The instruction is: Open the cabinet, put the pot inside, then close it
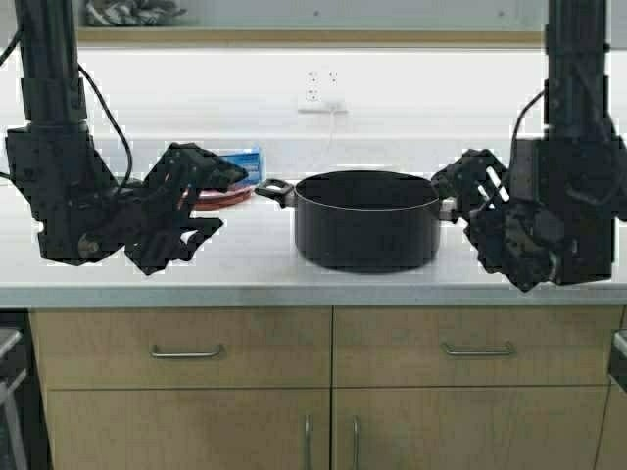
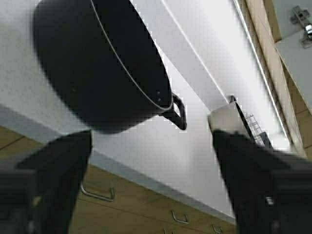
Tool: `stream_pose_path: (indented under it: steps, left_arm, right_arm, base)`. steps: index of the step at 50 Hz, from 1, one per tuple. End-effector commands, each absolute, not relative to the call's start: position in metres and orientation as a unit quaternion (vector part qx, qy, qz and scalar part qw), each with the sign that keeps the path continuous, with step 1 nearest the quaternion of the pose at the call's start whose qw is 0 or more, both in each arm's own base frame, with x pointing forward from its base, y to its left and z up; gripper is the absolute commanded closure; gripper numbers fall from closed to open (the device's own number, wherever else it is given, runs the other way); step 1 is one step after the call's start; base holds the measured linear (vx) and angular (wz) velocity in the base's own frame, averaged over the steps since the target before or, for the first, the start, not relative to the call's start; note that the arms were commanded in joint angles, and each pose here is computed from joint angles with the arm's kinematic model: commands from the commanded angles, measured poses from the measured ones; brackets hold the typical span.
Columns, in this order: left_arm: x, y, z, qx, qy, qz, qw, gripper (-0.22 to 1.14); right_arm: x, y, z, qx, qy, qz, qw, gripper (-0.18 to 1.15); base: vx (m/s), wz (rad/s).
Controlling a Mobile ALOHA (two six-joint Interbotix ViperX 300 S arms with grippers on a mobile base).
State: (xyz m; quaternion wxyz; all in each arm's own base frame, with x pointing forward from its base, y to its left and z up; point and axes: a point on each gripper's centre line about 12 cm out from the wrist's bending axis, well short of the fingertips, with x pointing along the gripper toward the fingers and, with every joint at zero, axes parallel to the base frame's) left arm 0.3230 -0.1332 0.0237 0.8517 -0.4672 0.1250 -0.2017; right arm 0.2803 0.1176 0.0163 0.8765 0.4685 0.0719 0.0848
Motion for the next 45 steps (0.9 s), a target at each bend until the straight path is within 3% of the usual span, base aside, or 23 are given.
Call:
stream_pose_path:
  steps: [1,20,27,45]
  left_arm:
    - [0.335,-0.132,0.036,-0.468,0.106,-0.211,0.852,-0.11]
    - [0.331,-0.123,0.023,-0.463,0.111,-0.178,0.861,-0.11]
    - [0.347,-0.116,0.007,-0.466,0.09,-0.135,0.87,-0.11]
    - [0.431,-0.113,-0.02,-0.502,0.071,-0.151,0.848,-0.11]
  right_arm:
    - [0.291,0.109,0.016,0.48,0.047,0.076,0.873,-0.07]
    - [0.279,0.113,0.006,0.481,0.095,0.111,0.865,-0.07]
    - [0.307,0.11,-0.009,0.494,0.065,0.099,0.862,-0.07]
    - [0.377,0.09,-0.052,0.541,0.018,0.082,0.837,-0.07]
  base:
    - [0.16,0.04]
    - [0.19,-0.06]
    - [0.2,-0.13]
    - [0.09,-0.04]
